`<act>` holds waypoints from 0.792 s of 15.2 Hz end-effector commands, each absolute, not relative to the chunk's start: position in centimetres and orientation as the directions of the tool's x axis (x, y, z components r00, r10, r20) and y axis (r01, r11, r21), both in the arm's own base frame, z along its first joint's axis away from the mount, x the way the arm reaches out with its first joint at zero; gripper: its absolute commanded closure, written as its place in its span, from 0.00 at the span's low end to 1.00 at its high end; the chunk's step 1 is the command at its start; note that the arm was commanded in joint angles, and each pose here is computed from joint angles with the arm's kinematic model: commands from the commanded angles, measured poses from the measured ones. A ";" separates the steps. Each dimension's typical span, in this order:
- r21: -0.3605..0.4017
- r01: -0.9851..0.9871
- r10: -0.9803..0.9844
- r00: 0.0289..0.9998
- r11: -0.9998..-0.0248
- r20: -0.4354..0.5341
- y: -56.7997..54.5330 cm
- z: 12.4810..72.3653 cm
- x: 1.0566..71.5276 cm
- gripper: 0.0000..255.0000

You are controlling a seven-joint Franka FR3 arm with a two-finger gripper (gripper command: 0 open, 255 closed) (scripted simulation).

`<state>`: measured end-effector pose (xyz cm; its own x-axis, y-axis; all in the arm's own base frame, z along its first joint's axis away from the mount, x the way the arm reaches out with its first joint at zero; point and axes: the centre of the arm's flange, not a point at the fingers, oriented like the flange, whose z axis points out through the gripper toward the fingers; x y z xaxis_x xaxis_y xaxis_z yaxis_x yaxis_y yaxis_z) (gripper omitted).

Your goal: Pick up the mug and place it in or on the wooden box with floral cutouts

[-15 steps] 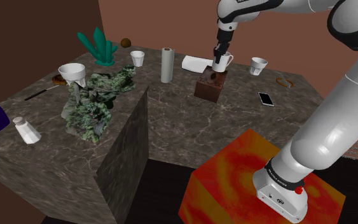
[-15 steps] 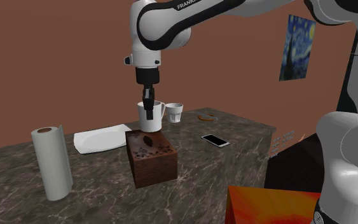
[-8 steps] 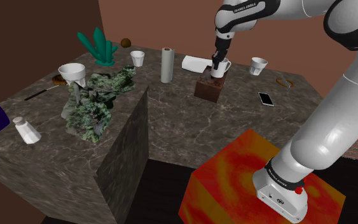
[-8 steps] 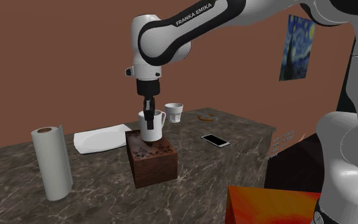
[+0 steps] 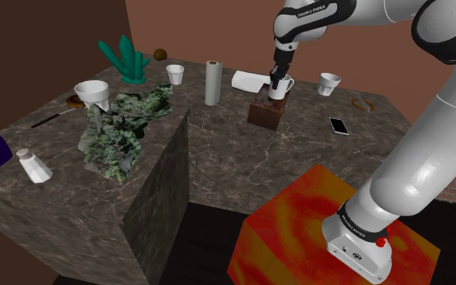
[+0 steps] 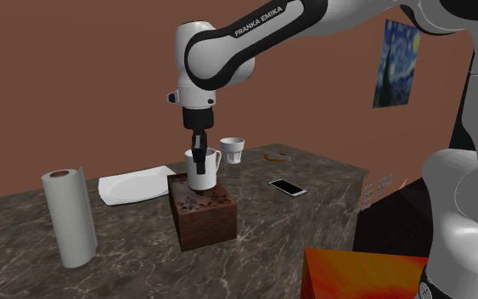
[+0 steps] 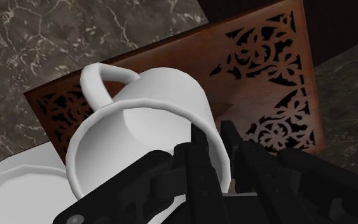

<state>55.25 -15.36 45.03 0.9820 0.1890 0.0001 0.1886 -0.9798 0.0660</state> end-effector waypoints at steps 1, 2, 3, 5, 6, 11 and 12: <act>0.066 0.189 0.189 0.982 -0.980 -0.001 -15.3 45.0 55.2 0.00; 0.066 0.189 0.189 0.982 -0.980 -0.001 -15.3 45.0 55.2 0.00; 0.066 0.189 0.189 0.982 -0.980 -0.001 -15.3 45.0 55.2 0.00; 0.066 0.189 0.189 0.982 -0.980 -0.001 -15.4 45.0 55.3 0.00; 0.066 0.189 0.189 0.982 -0.980 -0.001 -15.4 45.0 55.3 0.00; 0.066 0.189 0.189 0.982 -0.980 -0.001 -15.0 50.0 55.2 0.00; 0.066 0.189 0.189 0.982 -0.980 -0.001 -15.0 50.0 55.2 0.00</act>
<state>55.24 -15.03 49.74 0.9819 0.1892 0.0002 0.1887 -0.9798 0.0661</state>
